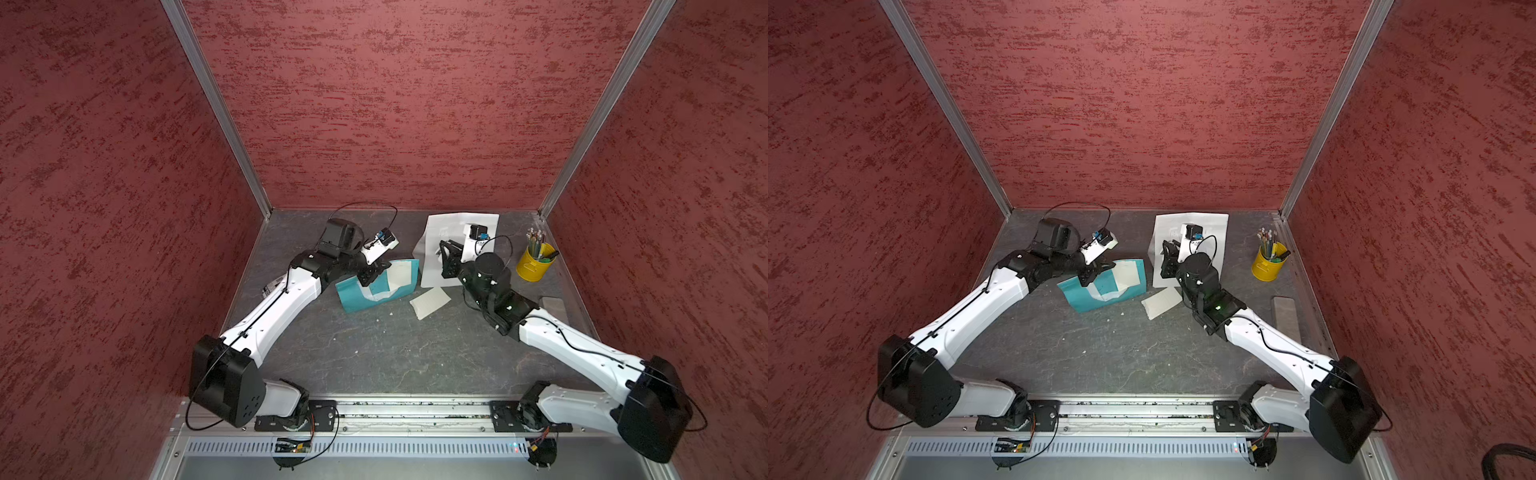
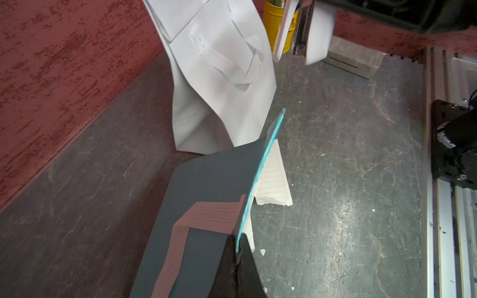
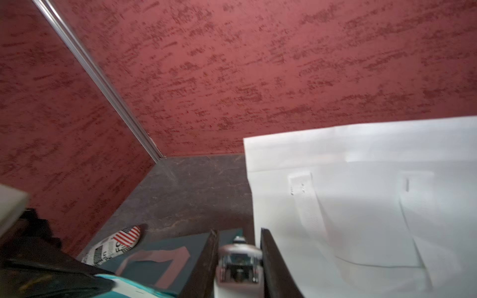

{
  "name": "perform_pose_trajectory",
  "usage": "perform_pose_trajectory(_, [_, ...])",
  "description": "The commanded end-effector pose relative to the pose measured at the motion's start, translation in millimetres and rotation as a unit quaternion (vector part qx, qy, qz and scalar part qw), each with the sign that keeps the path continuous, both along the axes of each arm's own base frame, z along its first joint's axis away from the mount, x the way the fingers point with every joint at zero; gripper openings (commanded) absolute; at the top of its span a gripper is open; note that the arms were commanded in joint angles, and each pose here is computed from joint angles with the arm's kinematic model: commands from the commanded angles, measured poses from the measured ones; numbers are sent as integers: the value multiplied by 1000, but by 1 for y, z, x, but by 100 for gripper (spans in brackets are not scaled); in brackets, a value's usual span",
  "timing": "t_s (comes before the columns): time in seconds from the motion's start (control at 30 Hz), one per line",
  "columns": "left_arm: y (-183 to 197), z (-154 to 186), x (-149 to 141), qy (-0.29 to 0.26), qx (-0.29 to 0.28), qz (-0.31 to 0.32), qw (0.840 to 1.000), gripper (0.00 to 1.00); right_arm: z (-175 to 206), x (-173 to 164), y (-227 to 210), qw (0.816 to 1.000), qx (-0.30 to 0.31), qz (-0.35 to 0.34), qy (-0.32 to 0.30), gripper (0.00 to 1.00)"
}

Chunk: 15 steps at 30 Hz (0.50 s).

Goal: Staple the receipts to the bags
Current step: Move the takeout bag to the center of the board.

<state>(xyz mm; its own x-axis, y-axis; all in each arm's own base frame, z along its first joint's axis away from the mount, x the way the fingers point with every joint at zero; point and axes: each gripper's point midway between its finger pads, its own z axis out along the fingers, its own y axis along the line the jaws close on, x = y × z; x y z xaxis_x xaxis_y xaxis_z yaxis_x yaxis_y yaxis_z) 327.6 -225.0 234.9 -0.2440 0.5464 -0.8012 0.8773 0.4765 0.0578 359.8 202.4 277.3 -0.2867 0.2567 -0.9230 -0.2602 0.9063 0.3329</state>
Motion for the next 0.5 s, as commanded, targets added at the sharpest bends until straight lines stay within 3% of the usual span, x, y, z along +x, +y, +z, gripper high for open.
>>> perform_pose_trajectory(0.0, [26, 3, 8, -16, 47, 36, 998, 0, -45, -9, -16, 992, -54, 11, 110, 0])
perform_pose_trajectory(0.2, [61, 3, 24, -37, 102, 82, 991, 0, -135, -40, -63, 950, -72, -2, 305, 0])
perform_pose_trajectory(0.33, [77, 3, 30, -43, 116, 105, 987, 0, -176, -56, -94, 917, -87, -38, 387, 0])
perform_pose_trajectory(0.47, [80, 14, 33, -54, 100, 118, 986, 13, -208, -65, -110, 887, -86, -54, 450, 0])
